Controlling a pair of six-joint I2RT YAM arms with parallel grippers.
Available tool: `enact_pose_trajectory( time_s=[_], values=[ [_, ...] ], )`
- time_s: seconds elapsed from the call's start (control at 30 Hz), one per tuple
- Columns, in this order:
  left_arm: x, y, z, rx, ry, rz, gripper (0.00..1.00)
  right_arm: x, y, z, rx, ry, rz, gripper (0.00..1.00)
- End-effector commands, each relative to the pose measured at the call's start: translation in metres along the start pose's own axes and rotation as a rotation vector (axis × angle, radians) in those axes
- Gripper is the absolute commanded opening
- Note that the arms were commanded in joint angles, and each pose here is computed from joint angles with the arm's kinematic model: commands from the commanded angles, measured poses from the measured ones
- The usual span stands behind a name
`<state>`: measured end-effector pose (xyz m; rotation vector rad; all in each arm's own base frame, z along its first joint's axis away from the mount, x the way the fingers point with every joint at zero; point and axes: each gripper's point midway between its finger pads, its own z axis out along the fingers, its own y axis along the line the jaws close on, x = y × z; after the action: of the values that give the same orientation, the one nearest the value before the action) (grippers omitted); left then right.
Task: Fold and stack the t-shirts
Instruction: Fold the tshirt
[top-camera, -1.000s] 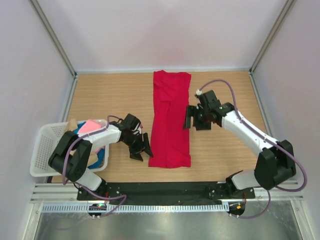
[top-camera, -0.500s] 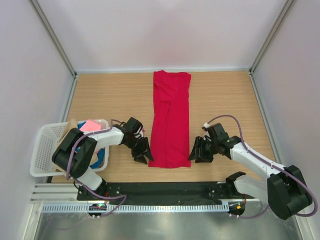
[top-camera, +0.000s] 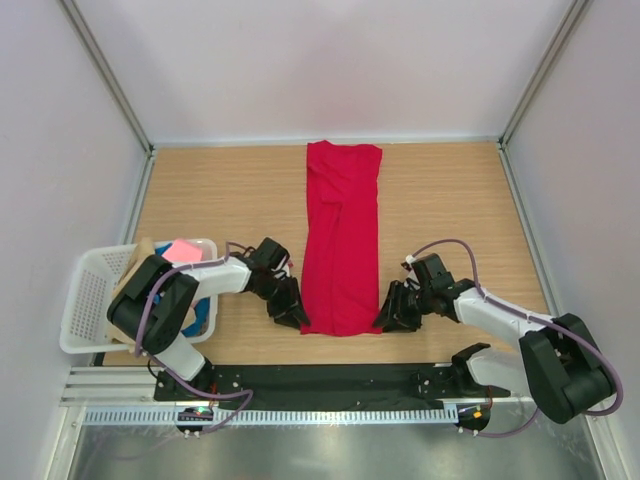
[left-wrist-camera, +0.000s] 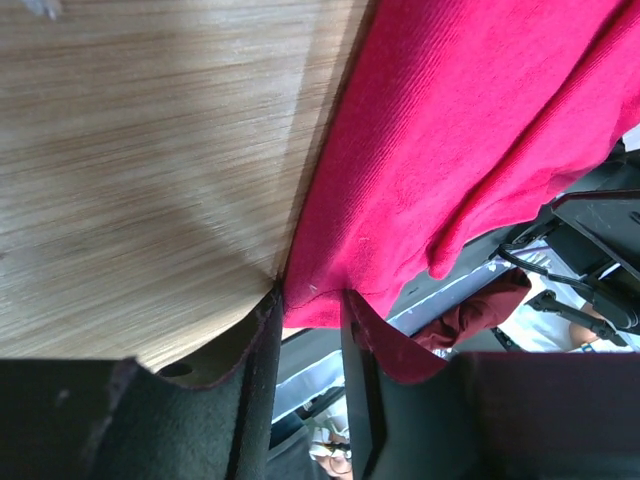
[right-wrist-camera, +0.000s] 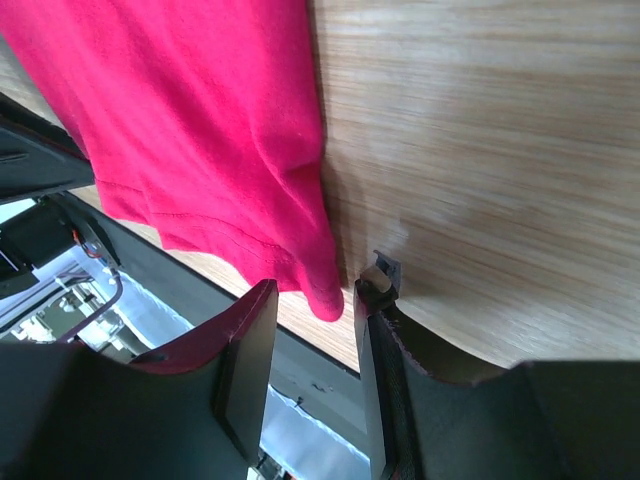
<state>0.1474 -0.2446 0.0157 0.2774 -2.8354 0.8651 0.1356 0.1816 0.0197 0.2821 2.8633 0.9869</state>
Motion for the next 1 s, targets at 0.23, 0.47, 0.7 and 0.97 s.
enact_pose_trajectory(
  time_s=[0.23, 0.47, 0.7, 0.97],
  values=[
    [-0.003, 0.04, 0.014, -0.13, -0.055, -0.003, 0.18, -0.009, -0.008, 0.008, 0.04, -0.033, 0.002, 0.36],
    [0.007, 0.05, 0.013, -0.155, -0.052, -0.011, 0.0, 0.005, -0.019, 0.003, 0.068, -0.012, 0.022, 0.01],
    [0.029, 0.049, 0.01, -0.159, -0.051, 0.004, 0.0, 0.02, -0.025, -0.011, 0.072, -0.035, 0.063, 0.01],
    [0.035, 0.016, -0.007, -0.096, -0.077, 0.038, 0.0, 0.02, -0.01, -0.025, 0.025, -0.062, 0.068, 0.01]
  ],
)
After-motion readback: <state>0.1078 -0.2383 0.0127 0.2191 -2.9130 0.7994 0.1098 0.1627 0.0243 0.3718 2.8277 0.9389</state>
